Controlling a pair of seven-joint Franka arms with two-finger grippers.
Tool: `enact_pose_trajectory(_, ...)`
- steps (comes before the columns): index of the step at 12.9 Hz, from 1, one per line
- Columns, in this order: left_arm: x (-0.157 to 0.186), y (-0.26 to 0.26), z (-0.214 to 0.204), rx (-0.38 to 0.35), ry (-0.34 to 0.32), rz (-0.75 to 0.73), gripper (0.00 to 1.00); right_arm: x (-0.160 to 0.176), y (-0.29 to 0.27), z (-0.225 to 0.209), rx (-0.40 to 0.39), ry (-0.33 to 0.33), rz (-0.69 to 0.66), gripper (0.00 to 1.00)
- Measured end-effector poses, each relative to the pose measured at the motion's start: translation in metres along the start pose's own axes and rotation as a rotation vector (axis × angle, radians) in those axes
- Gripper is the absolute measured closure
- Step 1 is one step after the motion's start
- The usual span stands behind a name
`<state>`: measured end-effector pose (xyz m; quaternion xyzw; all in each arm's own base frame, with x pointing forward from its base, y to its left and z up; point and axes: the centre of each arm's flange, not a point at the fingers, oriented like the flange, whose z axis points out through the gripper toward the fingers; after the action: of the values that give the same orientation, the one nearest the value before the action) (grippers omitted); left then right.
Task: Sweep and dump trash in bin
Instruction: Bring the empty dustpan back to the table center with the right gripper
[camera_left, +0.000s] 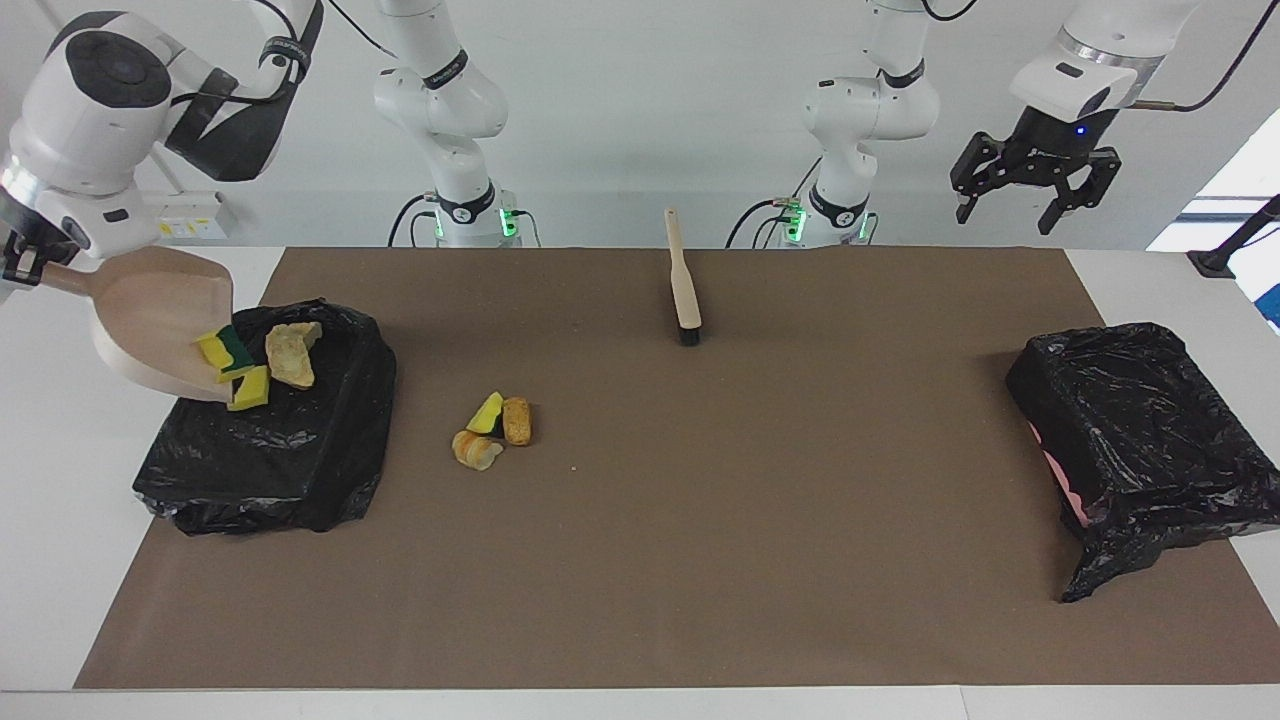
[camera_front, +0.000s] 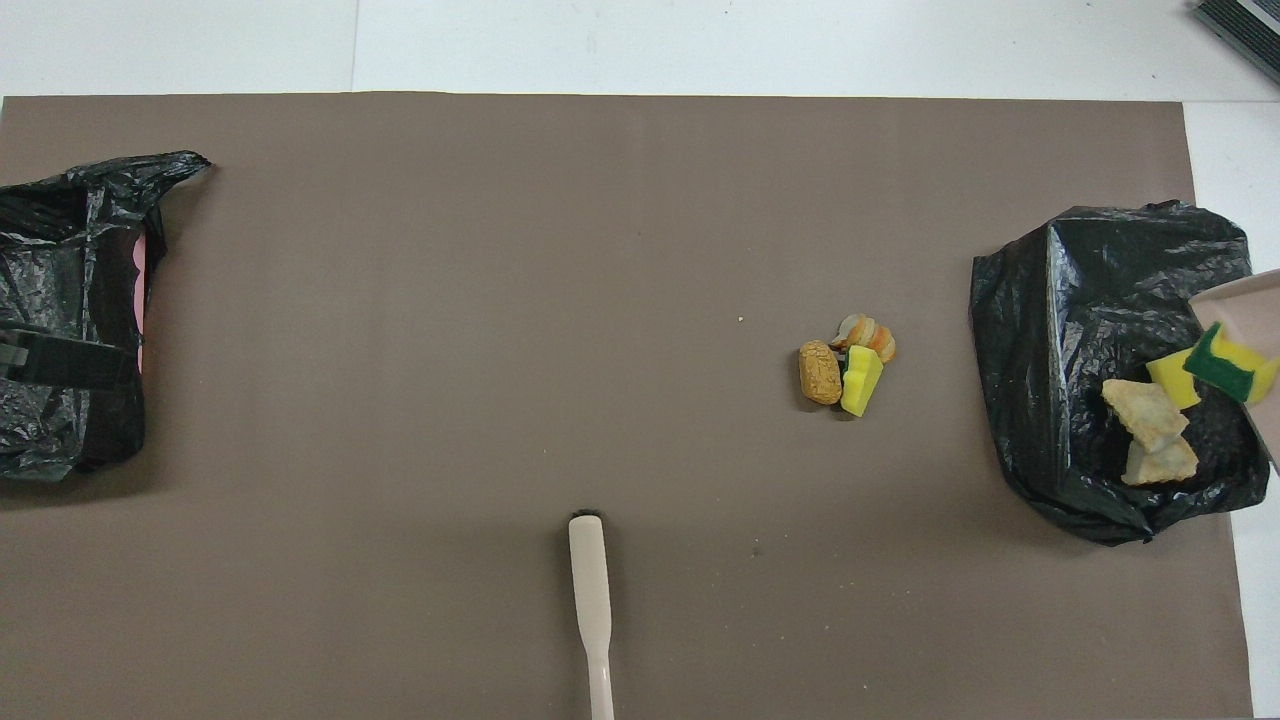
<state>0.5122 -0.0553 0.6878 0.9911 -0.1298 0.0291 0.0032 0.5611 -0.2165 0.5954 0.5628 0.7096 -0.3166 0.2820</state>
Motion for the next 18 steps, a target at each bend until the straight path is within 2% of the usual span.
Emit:
enact_pose_trajectory(3, 0.002, 0.0, 0.001, 0.0, -0.001, 0.003, 0.0, 0.012, -0.007, 0.005, 0.01, -0.038, 0.018, 0.67)
enact_pose_trajectory(5, 0.007, -0.001, 0.0, -0.001, -0.005, 0.004, 0.0, 0.009, -0.014, -0.001, 0.026, -0.038, 0.054, 0.67)
enact_pose_trajectory(6, 0.011, -0.002, 0.001, -0.002, -0.014, 0.004, 0.0, 0.007, -0.02, -0.009, 0.062, -0.015, 0.111, 0.67)
enact_pose_trajectory(8, 0.019, -0.001, 0.001, -0.005, -0.029, 0.007, 0.0, 0.006, -0.032, -0.039, 0.136, 0.105, 0.249, 0.67)
enact_pose_trajectory(10, 0.019, 0.0, -0.005, -0.003, -0.019, 0.01, 0.0, 0.026, -0.028, -0.072, 0.177, 0.175, 0.398, 0.67)
enact_pose_trajectory(15, 0.015, 0.001, -0.007, -0.005, -0.032, 0.009, 0.0, 0.117, 0.001, -0.16, 0.233, 0.355, 0.777, 0.67)
enact_pose_trajectory(18, 0.014, 0.002, -0.006, -0.006, -0.036, 0.01, 0.0, 0.173, 0.012, -0.21, 0.324, 0.488, 1.036, 0.67)
